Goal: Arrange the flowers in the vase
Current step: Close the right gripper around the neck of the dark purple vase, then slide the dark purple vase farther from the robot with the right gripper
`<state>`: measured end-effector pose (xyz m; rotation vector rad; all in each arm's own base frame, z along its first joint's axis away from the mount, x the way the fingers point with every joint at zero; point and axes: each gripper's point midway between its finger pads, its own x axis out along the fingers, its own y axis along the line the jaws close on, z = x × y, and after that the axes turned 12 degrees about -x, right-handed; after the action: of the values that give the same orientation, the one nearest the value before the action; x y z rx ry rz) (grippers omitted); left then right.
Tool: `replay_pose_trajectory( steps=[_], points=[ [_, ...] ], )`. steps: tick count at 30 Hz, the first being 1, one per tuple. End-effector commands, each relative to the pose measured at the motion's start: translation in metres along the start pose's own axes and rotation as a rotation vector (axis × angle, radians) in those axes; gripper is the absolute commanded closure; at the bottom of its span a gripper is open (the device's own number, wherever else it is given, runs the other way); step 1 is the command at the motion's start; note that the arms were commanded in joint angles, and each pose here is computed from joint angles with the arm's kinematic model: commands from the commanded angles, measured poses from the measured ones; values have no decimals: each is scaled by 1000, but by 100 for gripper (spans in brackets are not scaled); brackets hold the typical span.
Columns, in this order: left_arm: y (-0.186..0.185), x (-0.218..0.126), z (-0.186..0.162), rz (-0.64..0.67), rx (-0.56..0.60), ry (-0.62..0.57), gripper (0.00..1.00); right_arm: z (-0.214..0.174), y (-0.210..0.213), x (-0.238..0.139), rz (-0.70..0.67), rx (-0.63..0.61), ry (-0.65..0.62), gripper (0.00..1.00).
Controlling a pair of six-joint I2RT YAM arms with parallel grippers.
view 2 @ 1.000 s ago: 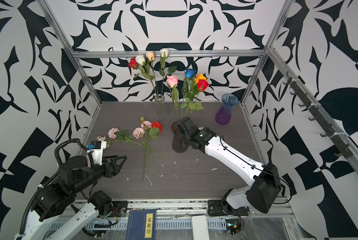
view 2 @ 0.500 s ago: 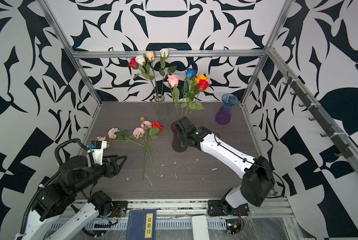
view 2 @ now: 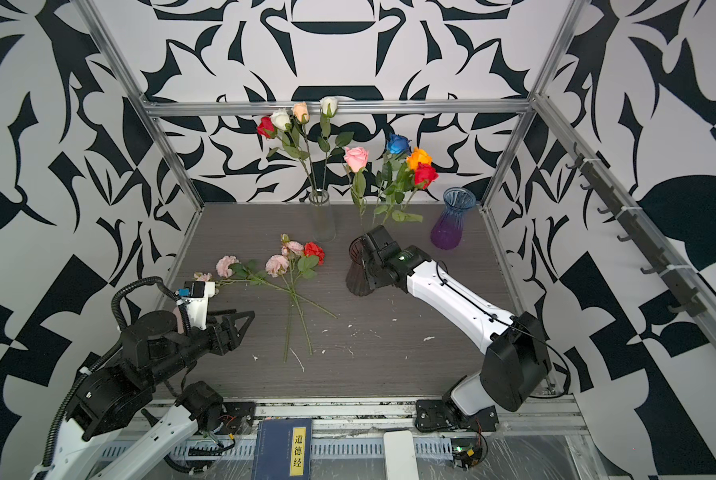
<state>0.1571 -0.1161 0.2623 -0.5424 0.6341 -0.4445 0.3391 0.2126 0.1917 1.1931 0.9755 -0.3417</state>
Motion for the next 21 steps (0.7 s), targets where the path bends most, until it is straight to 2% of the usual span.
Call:
replay_pose_trajectory(
  steps=[1, 10, 12, 21],
  points=[
    [2, 1, -1, 5, 7, 0, 34, 15, 23, -12, 47, -28, -17, 81],
    [2, 2, -2, 9, 6, 10, 34, 49, 38, -9, 23, -15, 14, 83],
    [3, 3, -3, 12, 6, 12, 34, 59, 45, -6, 15, -24, 15, 87],
    [5, 8, -5, 29, 5, 37, 34, 103, 81, 8, -31, -77, 27, 87]
  ],
)
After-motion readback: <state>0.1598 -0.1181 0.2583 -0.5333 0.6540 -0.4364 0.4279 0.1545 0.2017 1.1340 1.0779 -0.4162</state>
